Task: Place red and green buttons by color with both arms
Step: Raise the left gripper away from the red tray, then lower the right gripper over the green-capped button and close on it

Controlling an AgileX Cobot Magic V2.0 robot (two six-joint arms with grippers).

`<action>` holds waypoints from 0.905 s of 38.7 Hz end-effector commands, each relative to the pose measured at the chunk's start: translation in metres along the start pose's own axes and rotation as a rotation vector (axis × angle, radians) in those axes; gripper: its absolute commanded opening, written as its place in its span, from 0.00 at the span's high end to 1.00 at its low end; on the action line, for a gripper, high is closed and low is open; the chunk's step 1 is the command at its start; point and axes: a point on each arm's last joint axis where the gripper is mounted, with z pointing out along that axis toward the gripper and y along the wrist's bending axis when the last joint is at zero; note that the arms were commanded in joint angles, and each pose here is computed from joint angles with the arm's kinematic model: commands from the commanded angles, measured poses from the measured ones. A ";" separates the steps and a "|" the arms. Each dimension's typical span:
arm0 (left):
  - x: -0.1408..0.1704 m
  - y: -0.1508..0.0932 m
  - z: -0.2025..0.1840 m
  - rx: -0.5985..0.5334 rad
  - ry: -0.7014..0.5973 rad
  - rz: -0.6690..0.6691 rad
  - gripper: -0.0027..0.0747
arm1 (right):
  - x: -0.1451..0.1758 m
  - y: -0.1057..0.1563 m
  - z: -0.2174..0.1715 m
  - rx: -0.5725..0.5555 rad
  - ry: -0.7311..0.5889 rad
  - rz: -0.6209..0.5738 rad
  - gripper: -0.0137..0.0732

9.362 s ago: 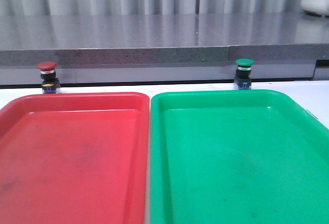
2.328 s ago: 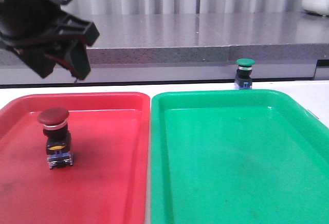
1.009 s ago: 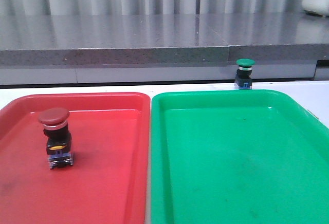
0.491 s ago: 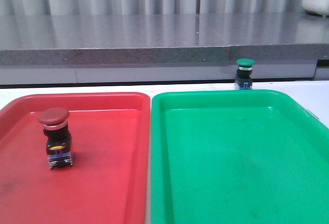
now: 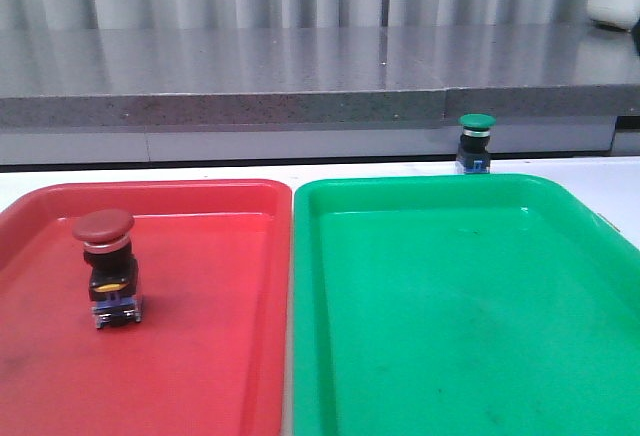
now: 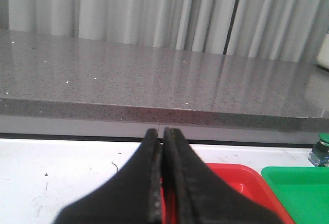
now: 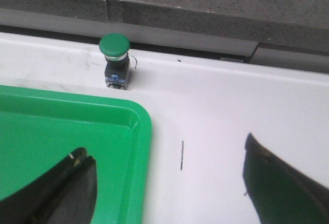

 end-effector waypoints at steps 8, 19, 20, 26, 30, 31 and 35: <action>-0.015 -0.003 -0.001 0.024 -0.092 -0.016 0.99 | -0.042 0.016 0.081 -0.052 -0.019 0.068 0.15; -0.015 -0.003 -0.001 0.024 -0.092 -0.016 0.99 | -0.064 0.041 0.145 -0.105 0.020 0.096 0.15; -0.015 -0.003 -0.001 0.024 -0.092 -0.016 0.99 | -0.065 0.042 0.150 -0.105 0.024 0.099 0.15; -0.015 -0.003 -0.001 0.024 -0.092 -0.016 0.99 | -0.068 0.042 0.176 -0.104 0.051 0.114 0.15; -0.015 -0.003 -0.001 0.024 -0.092 -0.016 0.99 | -0.070 0.042 0.192 -0.103 0.052 0.120 0.15; -0.015 -0.003 -0.001 0.024 -0.092 -0.016 0.99 | -0.069 0.043 0.197 -0.103 0.055 0.120 0.15; -0.015 -0.003 -0.001 0.024 -0.092 -0.016 0.99 | -0.068 0.044 0.208 -0.105 0.059 0.128 0.15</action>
